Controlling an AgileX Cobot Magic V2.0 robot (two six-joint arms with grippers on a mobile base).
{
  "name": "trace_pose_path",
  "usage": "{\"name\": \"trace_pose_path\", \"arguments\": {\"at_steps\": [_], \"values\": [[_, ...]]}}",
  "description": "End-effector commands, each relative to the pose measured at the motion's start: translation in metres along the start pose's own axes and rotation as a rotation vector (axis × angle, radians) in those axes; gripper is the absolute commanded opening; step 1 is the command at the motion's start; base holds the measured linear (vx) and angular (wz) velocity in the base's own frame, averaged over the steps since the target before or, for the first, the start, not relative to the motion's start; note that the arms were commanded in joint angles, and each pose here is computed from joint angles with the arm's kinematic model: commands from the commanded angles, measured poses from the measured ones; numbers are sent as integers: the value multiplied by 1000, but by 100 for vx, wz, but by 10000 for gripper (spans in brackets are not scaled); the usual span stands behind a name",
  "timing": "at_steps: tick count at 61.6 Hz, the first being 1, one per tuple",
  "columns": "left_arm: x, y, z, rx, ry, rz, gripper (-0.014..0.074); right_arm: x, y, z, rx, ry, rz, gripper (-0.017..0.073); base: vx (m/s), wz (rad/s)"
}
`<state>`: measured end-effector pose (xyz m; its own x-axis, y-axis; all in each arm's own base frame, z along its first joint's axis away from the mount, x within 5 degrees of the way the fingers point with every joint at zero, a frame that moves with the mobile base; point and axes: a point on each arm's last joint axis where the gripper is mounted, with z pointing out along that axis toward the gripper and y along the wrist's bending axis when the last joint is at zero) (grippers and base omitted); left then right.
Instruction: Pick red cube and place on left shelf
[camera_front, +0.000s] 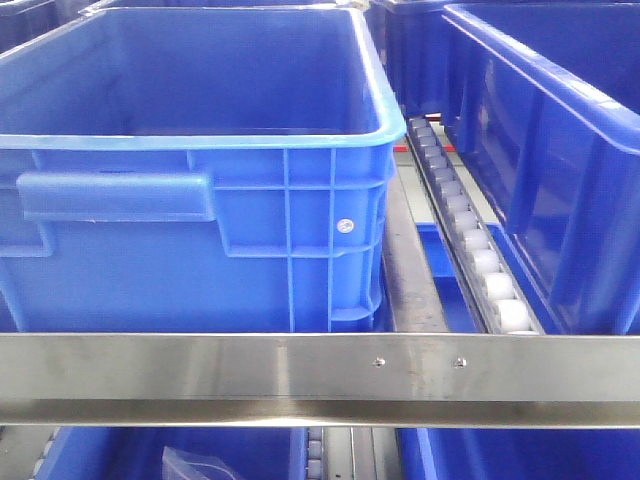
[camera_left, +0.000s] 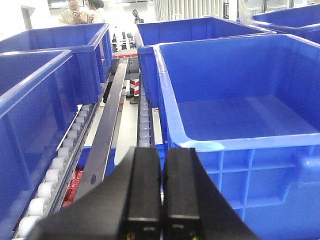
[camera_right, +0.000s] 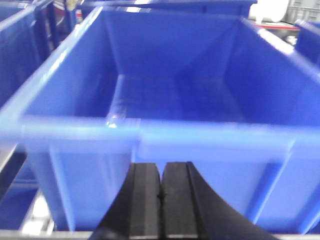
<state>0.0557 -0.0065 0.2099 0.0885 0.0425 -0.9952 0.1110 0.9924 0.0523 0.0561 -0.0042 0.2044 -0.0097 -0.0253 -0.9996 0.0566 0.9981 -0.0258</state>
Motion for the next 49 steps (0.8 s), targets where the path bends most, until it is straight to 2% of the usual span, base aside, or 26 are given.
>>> {"name": "trace_pose_path", "arguments": {"at_steps": [1, 25, 31, 34, 49], "values": [[0, 1, 1, -11, -53, -10, 106, -11, 2, -3, -22, -143, 0, 54, 0, 0], [0, 1, 1, -11, -53, -10, 106, -10, 2, -3, -24, -137, 2, 54, 0, 0], [0, 1, 1, -11, -53, -10, 106, -10, 2, -3, -26, -133, 47, 54, 0, 0], [0, 1, 1, -11, -53, -10, 106, -10, 2, -3, -25, -132, 52, 54, 5, 30], [0, 1, 1, -11, -53, -10, 106, -10, 2, -3, -23, -136, 28, 54, 0, 2]]}}
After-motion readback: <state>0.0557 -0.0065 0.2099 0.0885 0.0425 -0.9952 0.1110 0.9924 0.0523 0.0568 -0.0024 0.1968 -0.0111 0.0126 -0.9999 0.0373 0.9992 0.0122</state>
